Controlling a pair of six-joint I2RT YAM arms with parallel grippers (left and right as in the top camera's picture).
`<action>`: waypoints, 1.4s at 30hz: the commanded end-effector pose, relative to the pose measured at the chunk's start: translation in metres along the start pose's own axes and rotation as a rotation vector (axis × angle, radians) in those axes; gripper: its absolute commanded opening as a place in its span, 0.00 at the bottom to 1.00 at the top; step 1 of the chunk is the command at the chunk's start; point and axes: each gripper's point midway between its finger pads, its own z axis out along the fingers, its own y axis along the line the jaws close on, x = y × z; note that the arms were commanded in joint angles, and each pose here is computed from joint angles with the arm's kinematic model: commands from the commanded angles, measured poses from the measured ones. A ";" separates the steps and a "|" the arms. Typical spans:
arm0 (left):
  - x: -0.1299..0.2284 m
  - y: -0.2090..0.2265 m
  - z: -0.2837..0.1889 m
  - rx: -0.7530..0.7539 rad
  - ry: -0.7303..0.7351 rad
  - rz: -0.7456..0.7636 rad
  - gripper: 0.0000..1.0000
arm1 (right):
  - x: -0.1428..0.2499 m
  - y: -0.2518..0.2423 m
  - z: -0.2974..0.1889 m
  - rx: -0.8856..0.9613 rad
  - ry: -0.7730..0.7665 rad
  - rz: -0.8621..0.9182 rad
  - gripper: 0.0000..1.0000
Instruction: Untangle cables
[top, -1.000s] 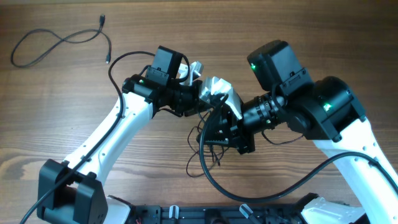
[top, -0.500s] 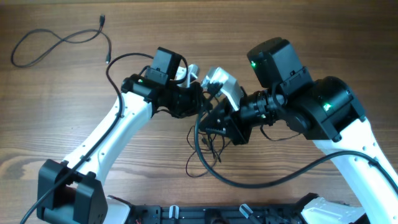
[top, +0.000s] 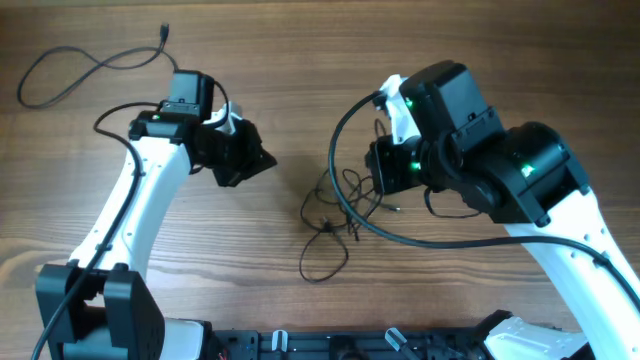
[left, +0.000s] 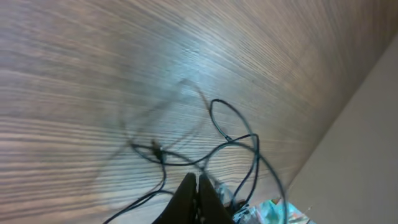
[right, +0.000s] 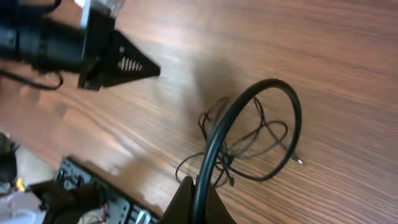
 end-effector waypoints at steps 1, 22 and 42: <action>0.009 -0.006 0.000 0.019 0.029 0.033 0.27 | -0.004 0.015 -0.001 -0.087 -0.005 -0.077 0.04; 0.051 -0.062 0.011 0.226 0.182 0.172 1.00 | 0.028 0.095 -0.015 -0.622 0.106 -0.435 0.04; 0.046 -0.044 0.018 0.110 0.136 0.159 0.66 | -0.062 0.100 -0.093 -0.597 -0.290 -0.393 0.04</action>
